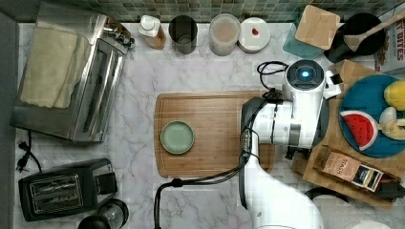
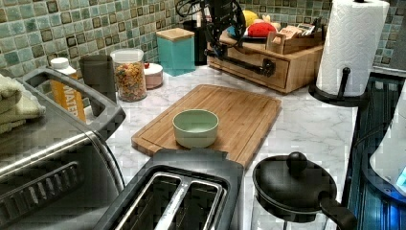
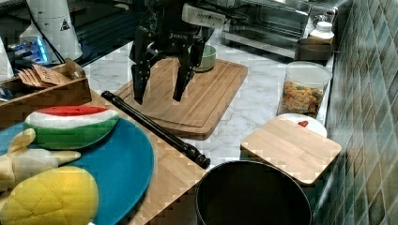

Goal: Open the drawer.

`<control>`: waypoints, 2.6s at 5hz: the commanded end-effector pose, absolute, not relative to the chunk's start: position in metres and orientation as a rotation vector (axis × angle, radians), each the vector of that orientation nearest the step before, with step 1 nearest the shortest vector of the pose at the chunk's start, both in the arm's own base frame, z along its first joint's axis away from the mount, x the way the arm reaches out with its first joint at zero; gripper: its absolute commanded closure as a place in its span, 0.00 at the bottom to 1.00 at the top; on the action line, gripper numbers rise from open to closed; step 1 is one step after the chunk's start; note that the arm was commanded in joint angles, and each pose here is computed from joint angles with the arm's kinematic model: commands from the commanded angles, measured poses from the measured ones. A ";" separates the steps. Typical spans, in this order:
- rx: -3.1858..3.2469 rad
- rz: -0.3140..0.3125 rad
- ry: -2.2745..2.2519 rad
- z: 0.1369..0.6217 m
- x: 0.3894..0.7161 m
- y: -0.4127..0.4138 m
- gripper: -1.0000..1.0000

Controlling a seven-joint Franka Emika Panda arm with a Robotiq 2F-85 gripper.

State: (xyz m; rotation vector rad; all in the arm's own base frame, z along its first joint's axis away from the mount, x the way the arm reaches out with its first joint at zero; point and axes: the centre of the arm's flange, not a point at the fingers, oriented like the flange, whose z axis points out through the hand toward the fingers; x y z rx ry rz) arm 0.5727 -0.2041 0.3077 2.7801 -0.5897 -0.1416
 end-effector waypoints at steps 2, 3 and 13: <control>2.858 0.053 -0.589 0.294 0.585 -0.221 0.00; 2.806 0.033 -0.584 0.292 0.578 -0.241 0.00; 3.056 0.052 -0.592 0.243 0.601 -0.117 0.00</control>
